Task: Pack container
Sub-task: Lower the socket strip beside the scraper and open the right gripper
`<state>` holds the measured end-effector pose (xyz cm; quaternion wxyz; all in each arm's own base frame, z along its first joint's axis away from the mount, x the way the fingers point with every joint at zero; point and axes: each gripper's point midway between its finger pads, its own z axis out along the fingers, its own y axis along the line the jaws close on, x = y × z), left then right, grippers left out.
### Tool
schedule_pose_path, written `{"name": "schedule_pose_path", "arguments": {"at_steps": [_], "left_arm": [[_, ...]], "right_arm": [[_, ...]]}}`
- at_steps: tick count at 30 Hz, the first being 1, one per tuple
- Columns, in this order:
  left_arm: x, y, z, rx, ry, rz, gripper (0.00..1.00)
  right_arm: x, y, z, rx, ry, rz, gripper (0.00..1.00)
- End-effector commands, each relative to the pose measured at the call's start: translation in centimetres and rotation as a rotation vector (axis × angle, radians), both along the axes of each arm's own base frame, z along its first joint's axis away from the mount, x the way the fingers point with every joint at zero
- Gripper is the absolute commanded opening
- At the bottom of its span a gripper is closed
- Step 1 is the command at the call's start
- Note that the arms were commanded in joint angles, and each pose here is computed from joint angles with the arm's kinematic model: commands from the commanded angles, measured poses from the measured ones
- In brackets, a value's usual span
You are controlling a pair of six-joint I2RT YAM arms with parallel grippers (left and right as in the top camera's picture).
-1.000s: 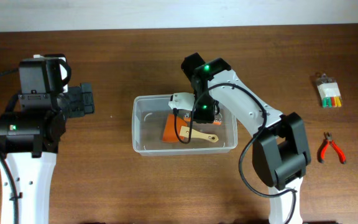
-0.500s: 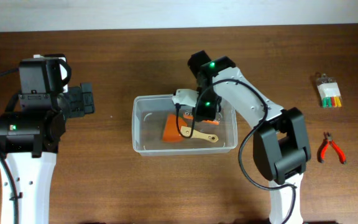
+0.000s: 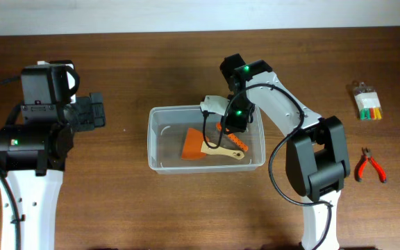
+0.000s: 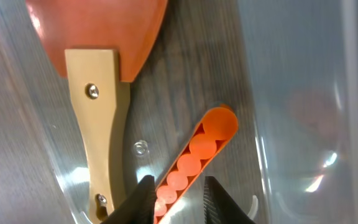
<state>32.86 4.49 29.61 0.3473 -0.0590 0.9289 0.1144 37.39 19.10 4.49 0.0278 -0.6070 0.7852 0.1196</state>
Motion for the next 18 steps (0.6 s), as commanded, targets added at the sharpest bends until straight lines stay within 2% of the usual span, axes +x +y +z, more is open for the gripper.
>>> {"name": "schedule_pose_path", "arguments": {"at_steps": [1, 9, 12, 14, 16, 18], "left_arm": [[0.0, 0.2, 0.9, 0.004, -0.024, 0.016, 0.99], [0.0, 0.2, 0.9, 0.004, -0.025, 0.016, 0.99], [0.0, 0.2, 0.9, 0.004, -0.024, 0.016, 0.99], [0.0, 0.2, 0.9, 0.004, -0.024, 0.016, 0.99], [0.0, 0.2, 0.9, 0.004, -0.025, 0.016, 0.99], [0.0, 0.2, 0.9, 0.004, -0.025, 0.016, 0.99]], "right_arm": [[-0.5, 0.4, -0.5, 0.02, 0.044, -0.048, 0.28], [-0.9, 0.4, 1.7, 0.024, 0.05, -0.095, 0.32], [-0.7, 0.5, 4.2, 0.032, 0.034, -0.095, 0.39], [-0.7, 0.5, 6.5, 0.038, 0.019, -0.095, 0.46], [-0.8, 0.4, 8.8, 0.039, 0.009, -0.095, 0.59], [-1.0, 0.0, 10.9, 0.027, 0.003, -0.115, 0.8]]}}
